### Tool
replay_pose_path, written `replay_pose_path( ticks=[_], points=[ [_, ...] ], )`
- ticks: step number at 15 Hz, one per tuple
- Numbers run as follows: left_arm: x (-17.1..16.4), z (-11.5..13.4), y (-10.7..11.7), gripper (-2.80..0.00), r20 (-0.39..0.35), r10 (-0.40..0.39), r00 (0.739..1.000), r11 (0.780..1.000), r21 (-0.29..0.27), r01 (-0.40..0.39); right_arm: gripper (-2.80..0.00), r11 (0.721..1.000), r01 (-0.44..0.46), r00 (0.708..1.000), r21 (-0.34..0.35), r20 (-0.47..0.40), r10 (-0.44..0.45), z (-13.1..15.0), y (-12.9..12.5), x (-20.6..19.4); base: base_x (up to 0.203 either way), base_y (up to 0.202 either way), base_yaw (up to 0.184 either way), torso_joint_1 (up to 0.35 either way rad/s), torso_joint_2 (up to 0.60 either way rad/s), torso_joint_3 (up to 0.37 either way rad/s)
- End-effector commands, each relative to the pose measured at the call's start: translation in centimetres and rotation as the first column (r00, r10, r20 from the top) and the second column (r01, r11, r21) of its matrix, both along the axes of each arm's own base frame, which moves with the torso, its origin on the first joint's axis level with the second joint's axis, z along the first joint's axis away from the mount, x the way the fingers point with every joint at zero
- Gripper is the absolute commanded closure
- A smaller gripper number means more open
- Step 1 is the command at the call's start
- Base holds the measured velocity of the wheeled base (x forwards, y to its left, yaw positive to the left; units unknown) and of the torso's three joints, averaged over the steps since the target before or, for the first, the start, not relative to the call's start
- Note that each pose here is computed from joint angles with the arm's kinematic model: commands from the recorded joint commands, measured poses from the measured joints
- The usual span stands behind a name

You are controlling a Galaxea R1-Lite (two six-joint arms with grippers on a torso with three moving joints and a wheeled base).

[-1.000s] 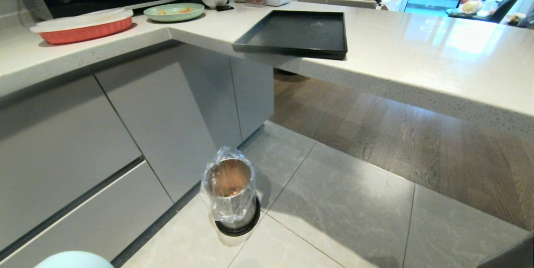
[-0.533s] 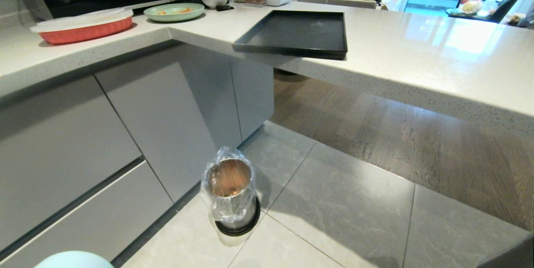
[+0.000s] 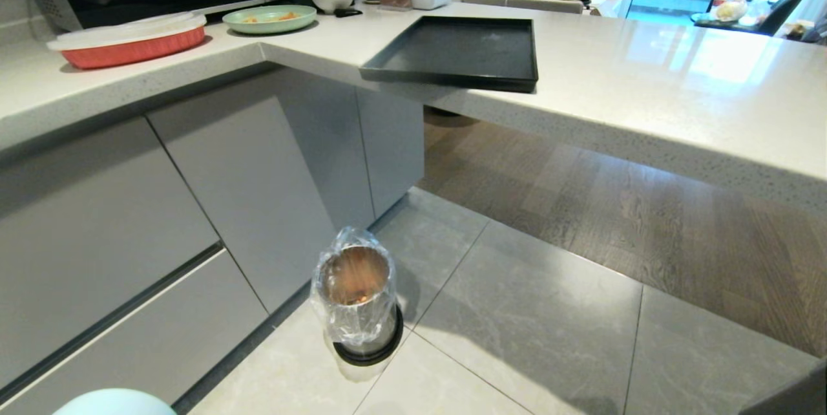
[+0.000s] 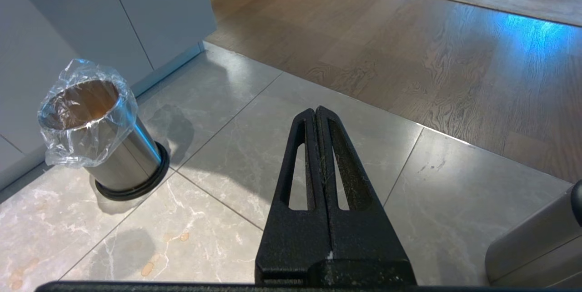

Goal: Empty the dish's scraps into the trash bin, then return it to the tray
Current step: Put the bowl back to the table

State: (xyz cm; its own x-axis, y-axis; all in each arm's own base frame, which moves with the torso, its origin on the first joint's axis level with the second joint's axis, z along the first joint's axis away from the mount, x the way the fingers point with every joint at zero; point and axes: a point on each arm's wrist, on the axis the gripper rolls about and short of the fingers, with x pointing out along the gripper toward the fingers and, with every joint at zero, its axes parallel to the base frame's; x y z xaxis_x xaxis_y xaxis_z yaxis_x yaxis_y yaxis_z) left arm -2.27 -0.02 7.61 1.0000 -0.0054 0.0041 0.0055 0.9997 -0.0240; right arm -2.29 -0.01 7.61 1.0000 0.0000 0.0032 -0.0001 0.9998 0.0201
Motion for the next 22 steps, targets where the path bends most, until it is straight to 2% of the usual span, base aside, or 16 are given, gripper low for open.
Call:
replay_pose_path(
  ticks=[1, 13, 22],
  points=[
    [0.0, 0.0, 0.0, 0.0, 0.0, 0.001, 1.0, 1.0, -0.001, -0.001, 0.0, 1.0, 0.0, 1.0, -0.003, -0.001, 0.0, -0.04, 0.0, 0.0, 0.0, 0.0, 0.0, 0.0, 0.0, 0.0],
    [0.0, 0.01, 0.0, 0.0, 0.0, 0.001, 1.0, 1.0, -0.002, -0.001, 0.0, 1.0, 0.0, 1.0, 0.001, -0.002, 0.0, -0.04, 0.0, 0.01, 0.0, 0.004, -0.002, 0.0, 0.0, 0.0],
    [0.0, -0.01, 0.0, 0.0, -0.001, 0.001, 1.0, 1.0, -0.001, -0.001, 0.0, 1.0, 0.0, 1.0, 0.001, -0.002, 0.0, -0.04, 0.0, 0.01, 0.001, 0.184, -0.002, 0.003, 0.0, 0.002]
  ],
)
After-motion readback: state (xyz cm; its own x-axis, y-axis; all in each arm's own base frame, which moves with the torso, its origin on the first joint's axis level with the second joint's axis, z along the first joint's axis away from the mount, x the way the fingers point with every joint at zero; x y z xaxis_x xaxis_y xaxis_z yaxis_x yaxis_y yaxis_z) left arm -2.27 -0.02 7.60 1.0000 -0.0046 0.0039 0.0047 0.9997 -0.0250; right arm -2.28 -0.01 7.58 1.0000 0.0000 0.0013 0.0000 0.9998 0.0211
